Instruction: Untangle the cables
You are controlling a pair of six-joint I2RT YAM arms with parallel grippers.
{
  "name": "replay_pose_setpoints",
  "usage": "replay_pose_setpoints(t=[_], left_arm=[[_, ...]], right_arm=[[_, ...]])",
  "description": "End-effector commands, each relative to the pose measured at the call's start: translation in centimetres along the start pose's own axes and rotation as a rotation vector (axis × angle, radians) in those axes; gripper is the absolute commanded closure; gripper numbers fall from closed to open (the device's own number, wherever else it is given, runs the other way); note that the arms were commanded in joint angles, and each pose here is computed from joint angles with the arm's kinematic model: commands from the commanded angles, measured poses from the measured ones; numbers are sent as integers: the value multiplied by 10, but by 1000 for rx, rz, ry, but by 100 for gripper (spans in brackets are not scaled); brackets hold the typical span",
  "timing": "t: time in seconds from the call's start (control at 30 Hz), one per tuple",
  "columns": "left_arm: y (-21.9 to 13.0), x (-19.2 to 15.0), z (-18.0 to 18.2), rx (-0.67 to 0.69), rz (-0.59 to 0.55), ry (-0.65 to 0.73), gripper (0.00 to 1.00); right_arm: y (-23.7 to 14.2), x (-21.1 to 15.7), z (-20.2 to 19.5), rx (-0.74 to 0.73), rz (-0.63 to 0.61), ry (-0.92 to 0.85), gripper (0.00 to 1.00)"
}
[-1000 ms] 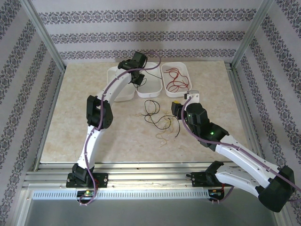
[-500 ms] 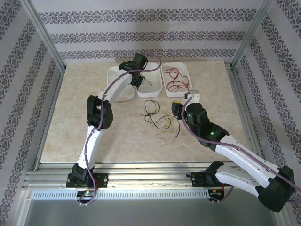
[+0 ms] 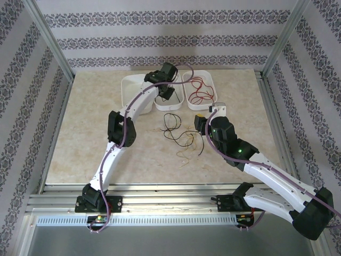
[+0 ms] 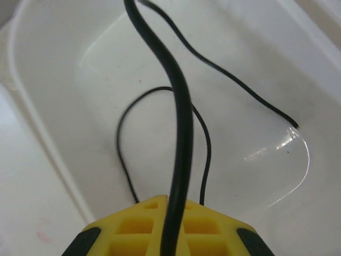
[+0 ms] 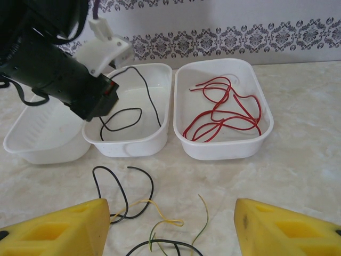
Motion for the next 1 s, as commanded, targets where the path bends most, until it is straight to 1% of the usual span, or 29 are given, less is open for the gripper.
replay_pose_setpoints(t=[0.0, 0.17, 0.3, 0.33, 0.37, 0.4, 0.43, 0.5, 0.7, 0.83, 0.9, 0.93, 0.97], left_arm=[[11, -6, -4, -24, 39, 21, 100], [23, -4, -11, -82, 8, 12, 100], [24, -3, -12, -94, 0, -3, 89], [24, -3, -12, -94, 0, -5, 86], [22, -2, -12, -94, -3, -8, 78], [19, -1, -11, -93, -7, -9, 68], [16, 0, -11, -96, -13, -9, 60], [5, 5, -9, -104, -33, -17, 49], [-36, 16, -5, -121, -97, -40, 31], [-55, 18, 0, -111, -121, -64, 19], [-60, 17, 2, -93, -139, -77, 18], [-60, 18, 4, -79, -149, -80, 20], [-59, 17, 4, -64, -154, -82, 25]], right_arm=[[1, 4, -1, -20, -17, 16, 36], [4, 6, 0, -20, -13, 10, 36], [6, 6, 1, -17, -7, 11, 36], [6, 5, 1, -16, -7, 11, 36], [6, 5, 2, -18, -5, 9, 36], [7, 4, 1, -19, -5, 10, 36], [7, 4, 1, -20, -6, 9, 35], [7, 4, 1, -22, -12, 11, 35], [8, 5, 2, -17, -13, 8, 35], [8, 4, 2, -14, -8, 5, 35], [8, 3, 1, -12, -10, 9, 35], [7, 3, 1, -10, -13, 12, 35], [8, 2, 2, -6, -11, 12, 35]])
Point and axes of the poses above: each hand's point on the last joint's axis, 136 mm out from that joint toward the fingers, its own y axis out along the fingers, its own z axis along the line the jaws close on, x = y × z, the point moved 10 cm from there along -y, back along the fingers, and after that the axes turned 4 degrees about -y, right-handed, at the moved point
